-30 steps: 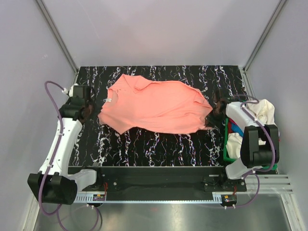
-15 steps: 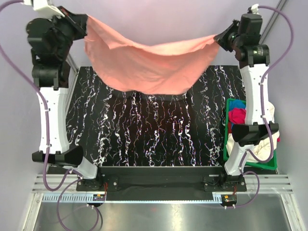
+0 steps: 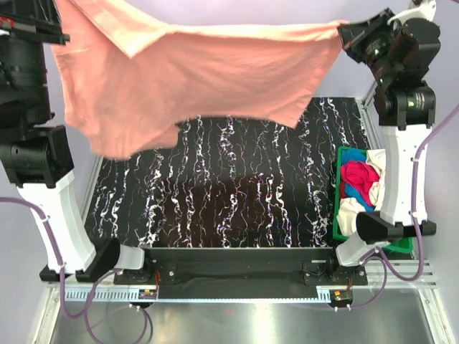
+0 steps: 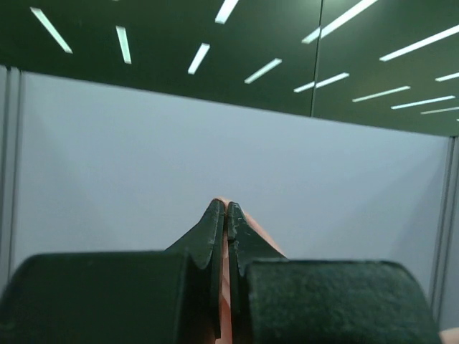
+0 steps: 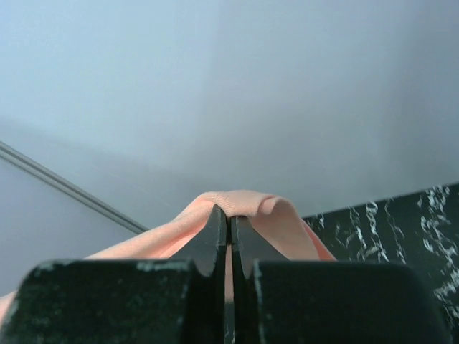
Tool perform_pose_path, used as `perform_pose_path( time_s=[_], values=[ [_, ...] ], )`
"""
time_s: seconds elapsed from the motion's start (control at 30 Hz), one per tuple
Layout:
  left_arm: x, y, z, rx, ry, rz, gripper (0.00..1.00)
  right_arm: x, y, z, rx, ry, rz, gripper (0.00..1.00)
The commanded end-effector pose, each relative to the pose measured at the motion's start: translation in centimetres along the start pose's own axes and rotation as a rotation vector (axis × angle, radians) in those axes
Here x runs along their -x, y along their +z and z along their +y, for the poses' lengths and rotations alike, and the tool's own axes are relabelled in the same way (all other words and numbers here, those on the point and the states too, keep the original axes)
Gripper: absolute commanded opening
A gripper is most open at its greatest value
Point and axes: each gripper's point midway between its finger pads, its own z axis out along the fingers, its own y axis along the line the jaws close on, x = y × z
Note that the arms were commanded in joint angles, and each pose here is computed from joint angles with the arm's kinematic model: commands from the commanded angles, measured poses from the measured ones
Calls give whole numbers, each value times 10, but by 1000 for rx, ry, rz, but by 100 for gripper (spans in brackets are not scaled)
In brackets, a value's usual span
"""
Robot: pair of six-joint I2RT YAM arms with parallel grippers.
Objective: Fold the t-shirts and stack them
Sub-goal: Flatten the tshirt out
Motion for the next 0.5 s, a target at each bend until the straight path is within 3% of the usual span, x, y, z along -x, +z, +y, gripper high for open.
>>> perform_pose_path(
  time_s=[0.0,0.2,0.47],
  values=[
    [-23,34,29,66,84,-46,0,0,42,3,50,-4,-28,0],
    [-49,72,54,53,32,-119,0,-5,92,3,100,36,-49,0],
    [-77,96,94,55,-41,-224,0,11,122,5,144,84,-156,0]
  ],
)
